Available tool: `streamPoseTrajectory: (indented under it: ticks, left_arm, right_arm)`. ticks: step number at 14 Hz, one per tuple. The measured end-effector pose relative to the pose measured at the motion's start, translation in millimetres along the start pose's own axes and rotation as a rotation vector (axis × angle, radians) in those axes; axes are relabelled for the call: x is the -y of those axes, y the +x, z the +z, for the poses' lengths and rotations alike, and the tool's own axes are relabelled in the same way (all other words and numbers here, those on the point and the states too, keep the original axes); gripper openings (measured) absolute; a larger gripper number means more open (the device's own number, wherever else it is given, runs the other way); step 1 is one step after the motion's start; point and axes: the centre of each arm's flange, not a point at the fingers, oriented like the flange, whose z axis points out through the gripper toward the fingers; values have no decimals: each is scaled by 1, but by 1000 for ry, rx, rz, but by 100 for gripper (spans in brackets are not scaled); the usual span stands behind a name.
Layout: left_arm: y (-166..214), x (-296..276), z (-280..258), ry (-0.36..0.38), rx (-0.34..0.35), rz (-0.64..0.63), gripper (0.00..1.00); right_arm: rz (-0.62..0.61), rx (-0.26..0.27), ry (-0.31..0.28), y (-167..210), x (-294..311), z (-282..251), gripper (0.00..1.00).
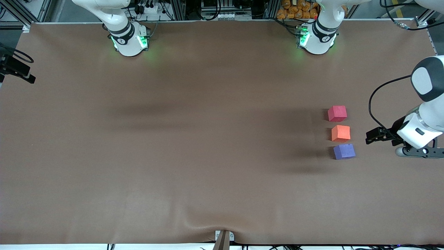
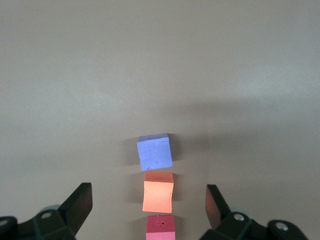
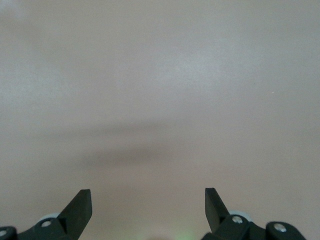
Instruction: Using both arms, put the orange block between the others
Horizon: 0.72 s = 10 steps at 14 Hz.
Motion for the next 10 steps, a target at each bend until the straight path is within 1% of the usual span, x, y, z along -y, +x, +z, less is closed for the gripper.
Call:
streamPoseTrajectory:
  ticks: [6,10]
  left_arm:
    - [3,-9,-73,-9,25,17,100]
    - [-18,-27,-128,-10,5,43,100]
  right_arm:
    - [0,0,0,0,0,0,100]
    - [0,0,0,0,0,0,100]
